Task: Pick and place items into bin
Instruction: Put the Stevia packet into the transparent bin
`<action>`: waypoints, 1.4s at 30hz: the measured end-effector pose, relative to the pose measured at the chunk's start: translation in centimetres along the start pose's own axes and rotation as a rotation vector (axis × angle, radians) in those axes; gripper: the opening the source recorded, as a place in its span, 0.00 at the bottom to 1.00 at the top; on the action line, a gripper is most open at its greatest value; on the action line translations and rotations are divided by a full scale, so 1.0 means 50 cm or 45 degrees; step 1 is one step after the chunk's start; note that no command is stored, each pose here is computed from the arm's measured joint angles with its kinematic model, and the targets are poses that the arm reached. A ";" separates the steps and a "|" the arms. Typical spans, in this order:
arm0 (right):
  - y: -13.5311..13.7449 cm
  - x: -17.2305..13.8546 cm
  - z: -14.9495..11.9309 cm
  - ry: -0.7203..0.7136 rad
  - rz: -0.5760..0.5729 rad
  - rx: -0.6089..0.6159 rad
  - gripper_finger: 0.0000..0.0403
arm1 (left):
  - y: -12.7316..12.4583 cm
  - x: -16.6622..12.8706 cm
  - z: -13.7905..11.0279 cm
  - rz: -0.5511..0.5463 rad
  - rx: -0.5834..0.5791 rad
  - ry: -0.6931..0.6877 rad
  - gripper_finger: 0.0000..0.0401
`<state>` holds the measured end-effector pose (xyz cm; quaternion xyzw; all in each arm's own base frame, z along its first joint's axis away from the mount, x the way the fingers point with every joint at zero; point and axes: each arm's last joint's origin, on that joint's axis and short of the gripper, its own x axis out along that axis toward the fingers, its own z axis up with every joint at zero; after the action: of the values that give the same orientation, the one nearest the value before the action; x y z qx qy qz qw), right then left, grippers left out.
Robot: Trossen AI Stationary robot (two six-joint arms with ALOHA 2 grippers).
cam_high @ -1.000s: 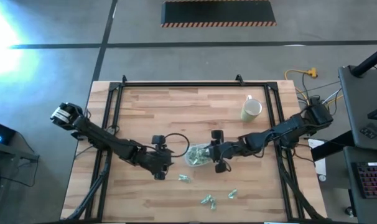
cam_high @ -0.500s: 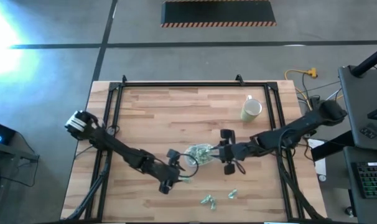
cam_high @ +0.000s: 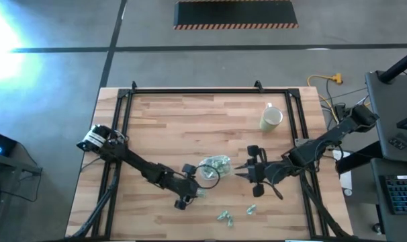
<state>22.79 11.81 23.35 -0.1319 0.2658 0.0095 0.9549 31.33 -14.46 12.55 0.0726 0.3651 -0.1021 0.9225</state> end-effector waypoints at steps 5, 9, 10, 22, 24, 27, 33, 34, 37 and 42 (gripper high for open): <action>0.006 -0.001 -0.003 0.013 0.010 -0.008 0.18 | 0.009 0.001 -0.003 -0.053 -0.046 0.019 0.37; 0.007 0.001 -0.005 0.024 0.010 -0.014 0.17 | 0.007 0.001 -0.003 -0.081 -0.040 0.026 0.19; 0.006 0.001 -0.006 0.028 0.009 -0.012 0.17 | 0.007 0.000 -0.004 -0.086 -0.035 0.029 0.14; 0.005 -0.001 -0.026 0.146 0.000 0.005 0.16 | 0.012 -0.034 -0.009 -0.014 -0.009 0.148 0.01; 0.004 -0.001 -0.031 0.177 -0.005 0.018 0.16 | 0.015 -0.049 -0.007 0.053 -0.007 0.166 0.00; 0.003 -0.003 -0.038 0.222 -0.014 0.044 0.16 | 0.024 -0.072 0.000 0.210 -0.015 0.159 0.00; 0.002 -0.004 -0.044 0.256 -0.022 0.082 0.16 | 0.042 -0.095 0.029 0.403 0.077 0.030 0.00; 0.002 -0.004 -0.045 0.260 -0.022 0.086 0.16 | 0.046 -0.096 0.033 0.427 0.098 0.013 0.00; 0.002 -0.004 -0.045 0.260 -0.020 0.088 0.16 | 0.056 -0.096 0.048 0.465 0.135 -0.059 0.00; 0.002 -0.003 -0.045 0.260 -0.019 0.088 0.15 | 0.093 -0.085 0.058 0.517 0.119 -0.108 0.00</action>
<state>21.48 11.35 21.54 -0.1011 0.3608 -0.0204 0.9269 31.32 -9.98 17.86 0.1829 0.2989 0.0662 0.9343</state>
